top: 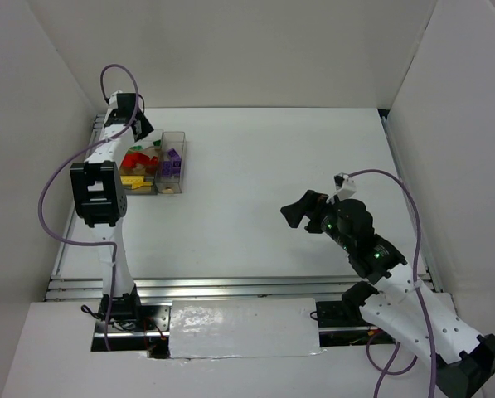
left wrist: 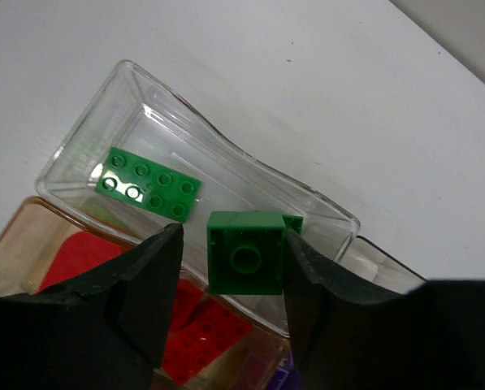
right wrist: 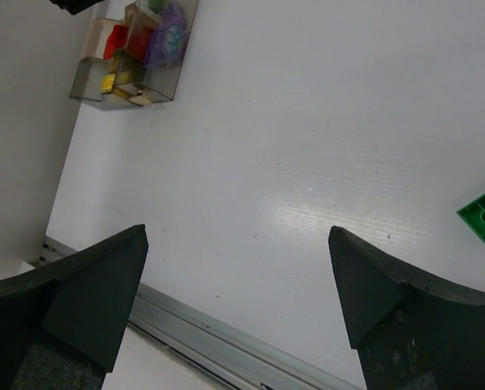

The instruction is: Sort the legos into containers by color

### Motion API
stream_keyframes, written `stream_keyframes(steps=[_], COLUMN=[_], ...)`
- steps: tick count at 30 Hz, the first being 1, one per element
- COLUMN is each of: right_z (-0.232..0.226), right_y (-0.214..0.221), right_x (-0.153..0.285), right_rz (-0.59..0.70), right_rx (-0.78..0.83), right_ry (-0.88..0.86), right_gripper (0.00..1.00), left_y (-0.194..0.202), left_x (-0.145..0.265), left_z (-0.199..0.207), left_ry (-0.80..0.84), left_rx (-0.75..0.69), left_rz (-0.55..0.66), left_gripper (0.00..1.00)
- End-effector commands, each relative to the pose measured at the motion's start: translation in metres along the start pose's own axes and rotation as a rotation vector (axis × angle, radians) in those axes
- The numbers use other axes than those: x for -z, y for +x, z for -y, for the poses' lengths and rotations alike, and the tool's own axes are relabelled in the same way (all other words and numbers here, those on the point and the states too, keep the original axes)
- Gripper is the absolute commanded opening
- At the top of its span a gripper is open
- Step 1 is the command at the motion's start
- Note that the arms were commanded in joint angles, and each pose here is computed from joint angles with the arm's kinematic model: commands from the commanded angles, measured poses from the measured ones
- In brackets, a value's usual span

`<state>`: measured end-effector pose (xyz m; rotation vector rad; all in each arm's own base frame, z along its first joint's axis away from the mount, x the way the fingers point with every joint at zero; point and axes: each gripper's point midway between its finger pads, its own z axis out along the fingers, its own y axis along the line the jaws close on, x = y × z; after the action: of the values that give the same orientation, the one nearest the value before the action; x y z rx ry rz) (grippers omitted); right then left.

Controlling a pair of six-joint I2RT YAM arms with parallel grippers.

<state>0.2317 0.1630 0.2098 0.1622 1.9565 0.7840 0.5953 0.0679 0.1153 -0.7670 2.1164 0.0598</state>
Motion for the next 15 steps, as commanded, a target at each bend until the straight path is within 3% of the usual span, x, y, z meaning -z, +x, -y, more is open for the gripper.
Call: stream_keyframes(steps=[1,6,13,15], right_z=[-0.016,-0.019,-0.019,-0.011], right_y=[-0.018,-0.023,-0.031,-0.042], right_x=[0.000,0.003,0.007,0.014], right_rz=[0.054,0.066,0.085,0.138], right_rx=[0.013,0.012,0.017,0.002], right_ry=[-0.057,-0.063,-0.044,0.005], right_gripper=[1.00,1.00,1.00,1.00], left_y=[-0.025,-0.031,-0.076,-0.062], left_x=[0.002,0.008,0.065,0.083], left_z=[0.004,-0.008,0.008,0.027], left_ry=[0.011,-0.029,0.050,0.143], left_rx=[0.041,0.076,0.137,0.113], left_rz=[0.067,0.078,0.172,0.157], left_gripper=[0.66,0.99,1.00,0.99])
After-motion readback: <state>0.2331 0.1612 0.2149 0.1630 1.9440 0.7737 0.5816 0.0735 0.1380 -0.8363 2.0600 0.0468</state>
